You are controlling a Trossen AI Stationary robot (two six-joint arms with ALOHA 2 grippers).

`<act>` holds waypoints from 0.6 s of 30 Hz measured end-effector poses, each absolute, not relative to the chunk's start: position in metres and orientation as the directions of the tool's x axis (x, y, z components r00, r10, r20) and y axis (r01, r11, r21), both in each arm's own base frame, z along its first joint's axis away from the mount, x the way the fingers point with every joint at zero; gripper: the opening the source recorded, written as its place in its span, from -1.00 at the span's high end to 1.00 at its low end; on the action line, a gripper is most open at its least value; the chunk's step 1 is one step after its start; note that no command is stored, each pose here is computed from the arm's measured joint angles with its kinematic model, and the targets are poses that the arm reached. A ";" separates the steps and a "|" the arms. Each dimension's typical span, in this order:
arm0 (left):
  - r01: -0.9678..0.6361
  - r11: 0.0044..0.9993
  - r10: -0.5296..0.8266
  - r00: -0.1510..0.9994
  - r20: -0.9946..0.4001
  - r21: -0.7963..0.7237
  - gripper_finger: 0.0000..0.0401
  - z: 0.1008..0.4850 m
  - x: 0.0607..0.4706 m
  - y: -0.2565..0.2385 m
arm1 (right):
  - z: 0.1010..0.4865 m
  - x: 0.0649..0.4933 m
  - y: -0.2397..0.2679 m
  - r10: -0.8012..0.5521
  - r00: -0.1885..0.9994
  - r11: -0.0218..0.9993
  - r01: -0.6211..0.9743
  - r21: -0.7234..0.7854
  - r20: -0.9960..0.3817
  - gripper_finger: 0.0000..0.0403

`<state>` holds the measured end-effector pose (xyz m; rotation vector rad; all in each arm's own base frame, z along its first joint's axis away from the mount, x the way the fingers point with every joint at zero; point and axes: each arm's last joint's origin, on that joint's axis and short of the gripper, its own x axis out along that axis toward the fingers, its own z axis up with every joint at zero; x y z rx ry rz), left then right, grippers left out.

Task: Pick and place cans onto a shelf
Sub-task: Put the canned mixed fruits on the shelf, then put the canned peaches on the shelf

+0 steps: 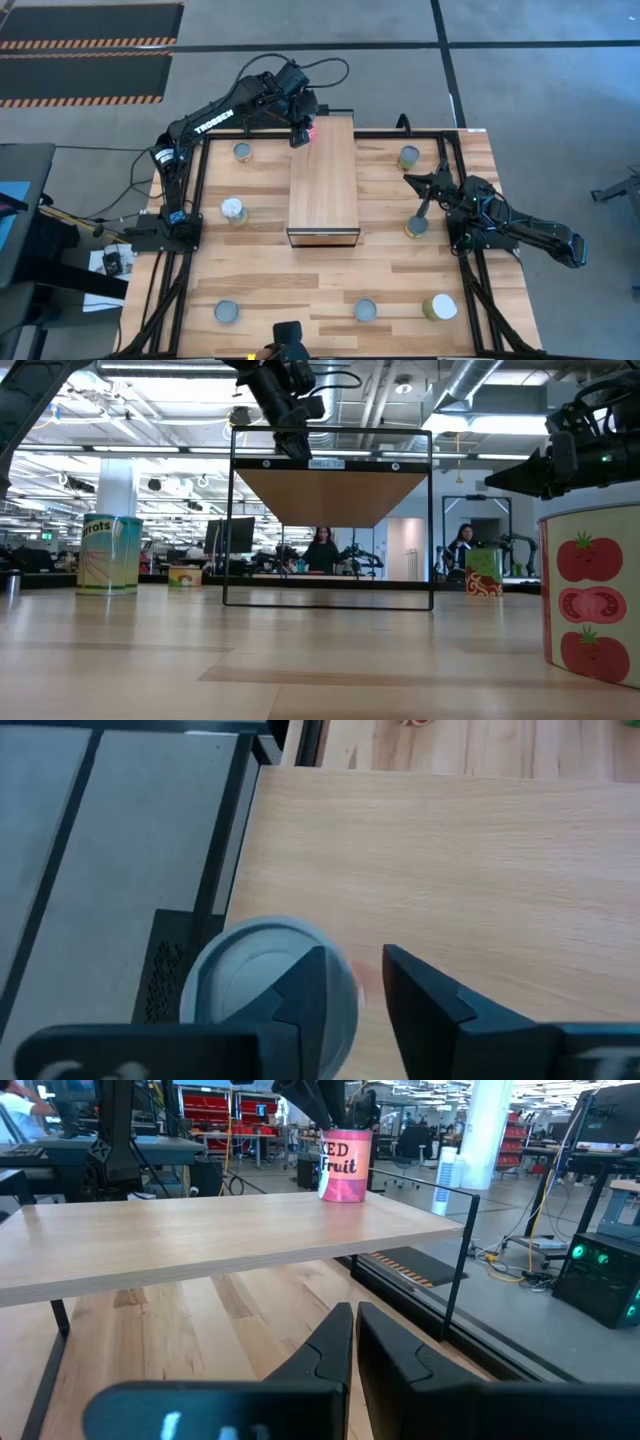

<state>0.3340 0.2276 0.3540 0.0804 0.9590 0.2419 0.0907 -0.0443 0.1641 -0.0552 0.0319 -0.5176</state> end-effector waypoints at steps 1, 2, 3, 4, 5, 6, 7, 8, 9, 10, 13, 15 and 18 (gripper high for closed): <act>-0.164 0.970 0.242 0.550 -0.799 0.180 0.51 0.354 0.334 0.228 | 0.164 0.091 -0.044 -0.495 0.869 0.868 0.493 -0.061 -0.017 0.79; -0.167 0.968 0.250 0.546 -0.800 0.188 0.50 0.356 0.334 0.228 | 0.164 0.091 -0.044 -0.495 0.869 0.868 0.493 -0.061 -0.017 0.79; -0.175 0.964 0.265 0.542 -0.797 0.201 0.49 0.359 0.333 0.228 | 0.164 0.091 -0.044 -0.495 0.869 0.868 0.493 -0.061 -0.017 0.79; -0.180 0.959 0.281 0.545 -0.790 0.217 0.49 0.364 0.333 0.226 | 0.164 0.091 -0.044 -0.495 0.869 0.868 0.494 -0.061 -0.017 0.79; -0.186 0.954 0.298 0.552 -0.779 0.234 0.50 0.371 0.333 0.224 | 0.164 0.091 -0.044 -0.495 0.869 0.868 0.493 -0.061 -0.017 0.79; -0.183 0.953 0.304 0.565 -0.767 0.243 0.51 0.379 0.332 0.220 | 0.164 0.091 -0.044 -0.495 0.869 0.868 0.493 -0.061 -0.017 0.79; -0.174 0.953 0.302 0.578 -0.758 0.247 0.53 0.385 0.330 0.215 | 0.164 0.091 -0.044 -0.495 0.869 0.868 0.493 -0.061 -0.017 0.79; -0.160 0.954 0.297 0.594 -0.748 0.252 0.57 0.391 0.329 0.209 | 0.164 0.091 -0.044 -0.495 0.869 0.868 0.493 -0.061 -0.017 0.79; -0.143 0.958 0.283 0.617 -0.734 0.249 0.61 0.396 0.329 0.203 | 0.164 0.091 -0.044 -0.495 0.869 0.868 0.493 -0.061 -0.017 0.79; -0.123 0.963 0.260 0.641 -0.722 0.238 0.67 0.400 0.329 0.198 | 0.164 0.091 -0.044 -0.495 0.869 0.868 0.493 -0.061 -0.017 0.79; -0.058 0.979 0.178 0.709 -0.682 0.195 0.85 0.401 0.332 0.183 | 0.164 0.091 -0.044 -0.495 0.869 0.868 0.493 -0.061 -0.017 0.79; -0.054 0.981 0.163 0.738 -0.655 0.184 0.96 0.395 0.333 0.176 | 0.164 0.091 -0.044 -0.495 0.869 0.868 0.493 -0.061 -0.017 0.79; -0.054 0.981 0.160 0.768 -0.620 0.186 0.97 0.379 0.329 0.164 | 0.164 0.091 -0.044 -0.495 0.869 0.868 0.493 -0.061 -0.017 0.79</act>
